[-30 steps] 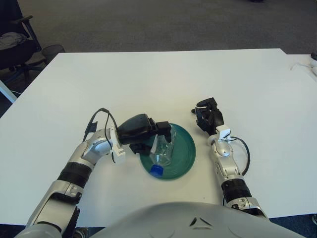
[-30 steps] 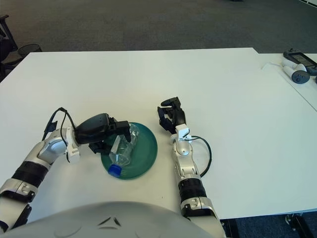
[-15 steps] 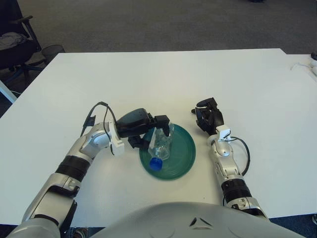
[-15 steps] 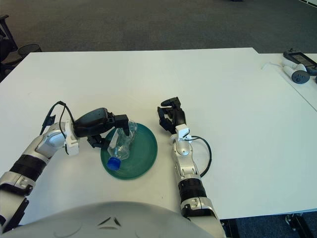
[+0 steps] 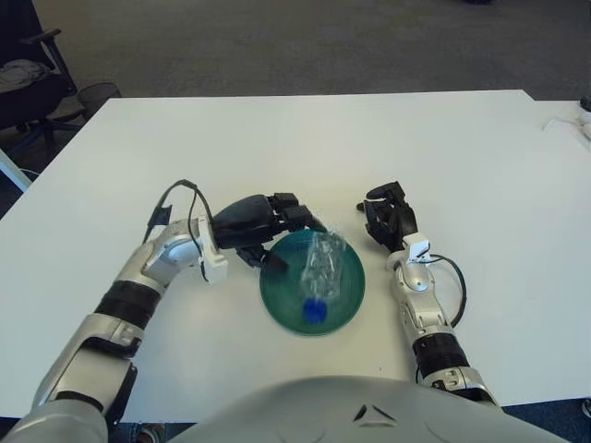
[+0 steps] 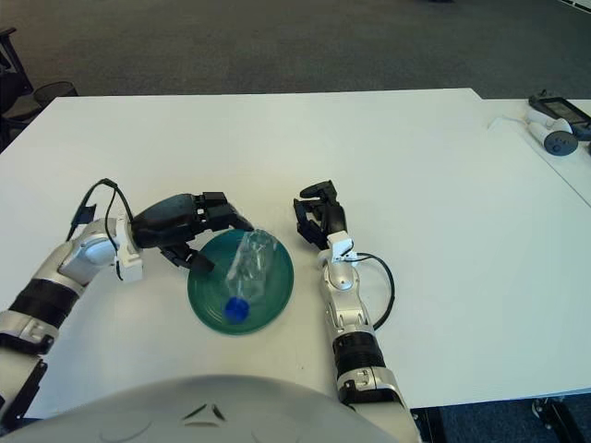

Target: Put the bottle into the plate.

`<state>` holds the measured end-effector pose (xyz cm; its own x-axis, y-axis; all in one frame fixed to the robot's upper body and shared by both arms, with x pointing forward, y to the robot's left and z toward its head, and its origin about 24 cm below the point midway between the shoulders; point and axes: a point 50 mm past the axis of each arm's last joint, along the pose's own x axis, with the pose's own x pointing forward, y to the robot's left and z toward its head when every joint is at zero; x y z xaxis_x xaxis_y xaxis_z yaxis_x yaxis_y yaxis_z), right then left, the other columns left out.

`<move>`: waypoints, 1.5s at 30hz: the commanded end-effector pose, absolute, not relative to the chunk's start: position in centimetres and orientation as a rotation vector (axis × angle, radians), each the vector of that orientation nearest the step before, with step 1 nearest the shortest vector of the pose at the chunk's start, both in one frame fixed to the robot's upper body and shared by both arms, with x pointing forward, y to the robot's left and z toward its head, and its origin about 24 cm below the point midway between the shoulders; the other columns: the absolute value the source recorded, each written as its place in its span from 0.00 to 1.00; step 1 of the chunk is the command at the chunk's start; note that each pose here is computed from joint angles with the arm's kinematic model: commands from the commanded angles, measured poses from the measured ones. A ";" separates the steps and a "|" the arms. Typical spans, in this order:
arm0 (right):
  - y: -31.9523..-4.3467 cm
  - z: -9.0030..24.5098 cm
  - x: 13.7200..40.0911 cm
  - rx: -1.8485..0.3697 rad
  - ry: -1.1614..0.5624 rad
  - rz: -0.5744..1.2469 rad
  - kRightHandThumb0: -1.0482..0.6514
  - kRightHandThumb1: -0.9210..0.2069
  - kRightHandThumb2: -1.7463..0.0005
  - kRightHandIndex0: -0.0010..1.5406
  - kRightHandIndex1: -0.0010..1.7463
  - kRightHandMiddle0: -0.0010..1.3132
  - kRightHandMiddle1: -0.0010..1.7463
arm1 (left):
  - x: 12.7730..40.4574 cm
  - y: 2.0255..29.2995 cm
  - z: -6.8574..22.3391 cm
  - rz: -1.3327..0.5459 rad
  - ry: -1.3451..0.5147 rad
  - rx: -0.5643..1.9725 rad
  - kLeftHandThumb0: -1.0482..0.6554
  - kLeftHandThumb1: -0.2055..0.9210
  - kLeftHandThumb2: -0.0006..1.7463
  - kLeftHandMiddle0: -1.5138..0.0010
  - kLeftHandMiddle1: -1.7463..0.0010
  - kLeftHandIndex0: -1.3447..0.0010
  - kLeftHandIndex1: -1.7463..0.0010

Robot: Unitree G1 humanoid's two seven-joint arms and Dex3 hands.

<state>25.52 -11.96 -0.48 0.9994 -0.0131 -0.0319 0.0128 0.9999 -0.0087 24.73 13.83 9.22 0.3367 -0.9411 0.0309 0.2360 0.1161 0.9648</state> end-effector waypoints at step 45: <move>-12.0 -6.2 21.8 0.006 0.335 -0.021 0.41 0.00 0.71 0.27 0.67 0.15 1.00 | 30.8 20.0 8.5 0.111 -0.499 0.118 0.16 1.00 0.48 0.72 0.81 0.97 0.42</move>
